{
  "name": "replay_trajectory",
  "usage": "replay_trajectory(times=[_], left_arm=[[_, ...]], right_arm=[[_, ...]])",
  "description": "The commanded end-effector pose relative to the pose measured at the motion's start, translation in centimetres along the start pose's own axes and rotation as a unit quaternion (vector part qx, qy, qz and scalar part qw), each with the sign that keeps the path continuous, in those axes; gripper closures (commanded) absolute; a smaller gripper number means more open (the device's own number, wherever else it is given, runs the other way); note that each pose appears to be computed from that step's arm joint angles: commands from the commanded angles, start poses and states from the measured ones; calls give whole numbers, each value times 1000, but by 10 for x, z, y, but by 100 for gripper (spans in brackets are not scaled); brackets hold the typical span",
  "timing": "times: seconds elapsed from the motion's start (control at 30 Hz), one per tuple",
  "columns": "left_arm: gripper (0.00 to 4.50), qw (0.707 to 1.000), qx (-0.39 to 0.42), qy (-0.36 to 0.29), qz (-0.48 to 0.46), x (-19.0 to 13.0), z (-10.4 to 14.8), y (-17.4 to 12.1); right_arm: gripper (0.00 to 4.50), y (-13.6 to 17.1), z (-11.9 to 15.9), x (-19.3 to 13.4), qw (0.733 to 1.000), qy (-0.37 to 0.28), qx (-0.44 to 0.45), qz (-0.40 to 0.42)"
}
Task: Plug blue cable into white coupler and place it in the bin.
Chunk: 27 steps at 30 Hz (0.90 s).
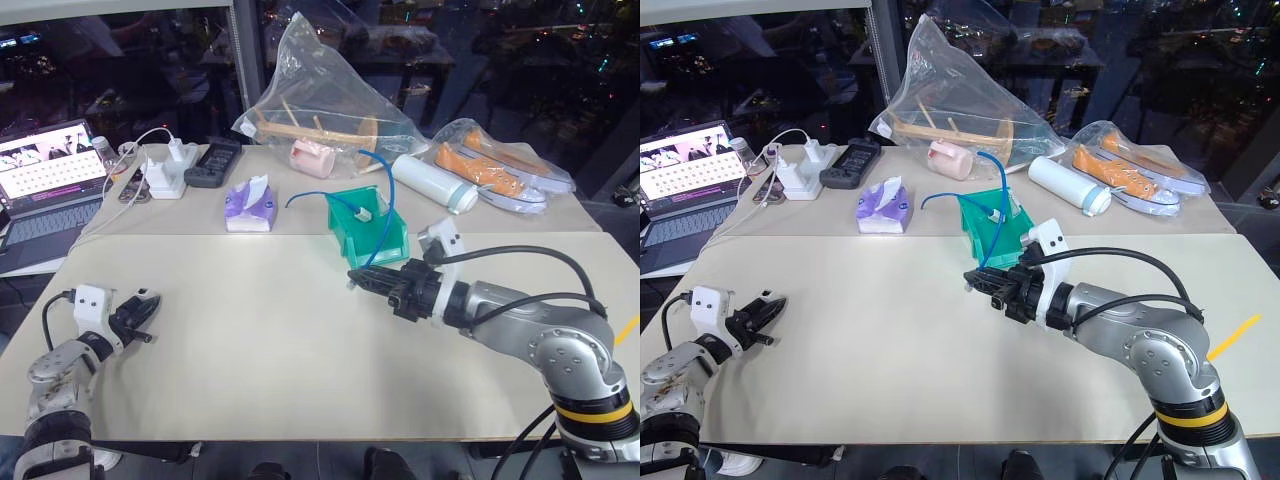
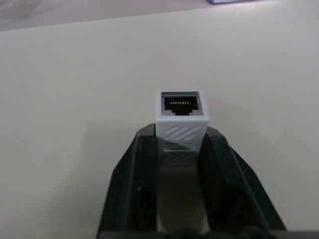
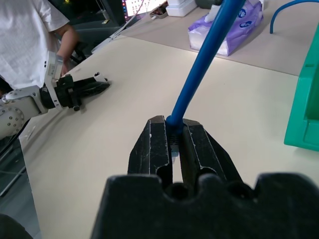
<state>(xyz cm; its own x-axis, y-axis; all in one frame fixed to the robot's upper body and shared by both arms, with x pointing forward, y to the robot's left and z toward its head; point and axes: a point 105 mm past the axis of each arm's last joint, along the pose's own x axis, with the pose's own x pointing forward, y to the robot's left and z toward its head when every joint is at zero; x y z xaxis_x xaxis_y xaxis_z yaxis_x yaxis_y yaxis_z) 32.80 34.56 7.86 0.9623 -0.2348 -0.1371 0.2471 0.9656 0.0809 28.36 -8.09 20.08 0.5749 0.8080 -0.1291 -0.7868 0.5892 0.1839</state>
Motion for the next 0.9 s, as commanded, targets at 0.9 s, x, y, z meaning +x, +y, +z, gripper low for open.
replay_trajectory(times=[0.9], left_arm=[[385, 874, 24, 176, -452, 46, 38, -322]], right_arm=[[450, -14, -50, 7, 977, -23, 132, -163]])
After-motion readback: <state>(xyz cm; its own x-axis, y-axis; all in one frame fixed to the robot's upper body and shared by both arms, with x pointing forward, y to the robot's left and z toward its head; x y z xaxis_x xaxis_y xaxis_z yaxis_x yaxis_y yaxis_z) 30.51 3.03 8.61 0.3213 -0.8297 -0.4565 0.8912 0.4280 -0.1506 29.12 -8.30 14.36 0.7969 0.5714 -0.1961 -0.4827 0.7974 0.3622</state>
